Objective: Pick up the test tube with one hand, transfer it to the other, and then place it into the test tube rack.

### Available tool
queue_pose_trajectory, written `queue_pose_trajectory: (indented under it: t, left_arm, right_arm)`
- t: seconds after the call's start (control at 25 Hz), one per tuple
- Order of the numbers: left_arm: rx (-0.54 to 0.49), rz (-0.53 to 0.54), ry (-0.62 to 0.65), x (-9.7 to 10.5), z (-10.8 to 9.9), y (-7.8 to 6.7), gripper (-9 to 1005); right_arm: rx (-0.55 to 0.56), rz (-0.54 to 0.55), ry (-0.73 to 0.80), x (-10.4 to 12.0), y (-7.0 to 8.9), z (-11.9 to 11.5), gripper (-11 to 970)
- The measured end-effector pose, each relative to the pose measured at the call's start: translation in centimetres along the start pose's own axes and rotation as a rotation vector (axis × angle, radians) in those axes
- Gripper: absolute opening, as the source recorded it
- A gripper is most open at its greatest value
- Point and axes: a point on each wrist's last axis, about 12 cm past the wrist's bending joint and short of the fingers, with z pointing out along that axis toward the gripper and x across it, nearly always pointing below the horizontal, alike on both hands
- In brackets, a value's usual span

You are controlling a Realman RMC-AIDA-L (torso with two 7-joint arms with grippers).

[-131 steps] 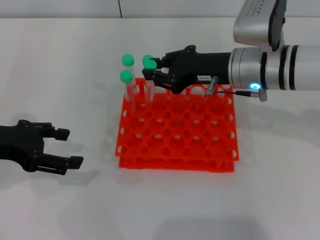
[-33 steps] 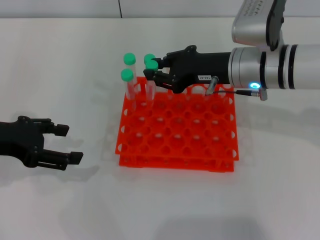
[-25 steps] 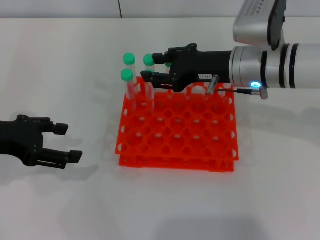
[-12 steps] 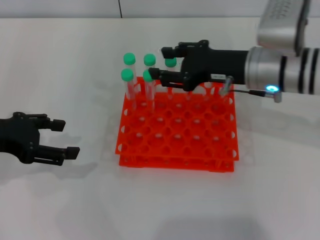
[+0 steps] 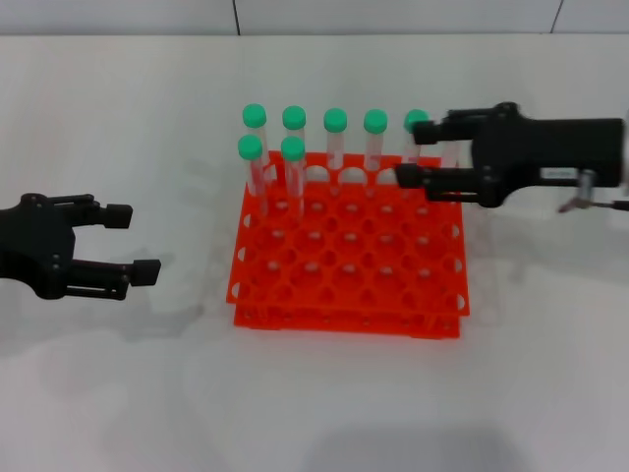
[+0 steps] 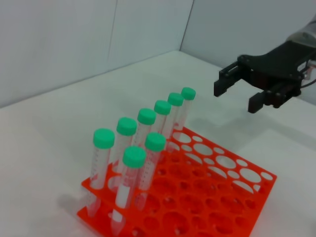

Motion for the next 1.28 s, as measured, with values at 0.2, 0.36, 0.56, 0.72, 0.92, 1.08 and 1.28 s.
queue_pose_trajectory:
  t: [0.2,0.36,0.56,0.72,0.92,1.08,1.28]
  left_arm:
    - [0.007,0.001,-0.014,-0.2,0.2,-0.1,894]
    - [0.012,0.005,-0.043,-0.5,0.2,-0.2,894]
    - [0.013,0.0,-0.068,-0.5,0.1,-0.3,894]
    - [0.012,-0.008,-0.069,-0.5,0.1,-0.3,893]
    - [0.011,-0.008,-0.069,-0.5,0.0,-0.3,893]
    - [0.011,-0.007,-0.068,-0.5,0.0,-0.3,893]
    - [0.01,-0.006,-0.067,-0.5,0.0,-0.2,893]
  right_arm:
    - [0.013,0.02,0.01,0.1,-0.4,-1.9,663]
    - [0.031,0.03,0.027,0.2,-0.7,-2.8,697]
    - [0.051,0.041,0.027,0.3,-1.0,-3.5,828]
    - [0.052,0.042,0.035,0.4,-1.1,-3.8,856]
    - [0.049,0.04,0.062,0.7,-1.0,-3.8,850]
    - [0.047,0.041,0.068,0.8,-0.9,-3.7,846]
    - [0.048,0.044,0.067,0.9,-0.9,-3.7,846]
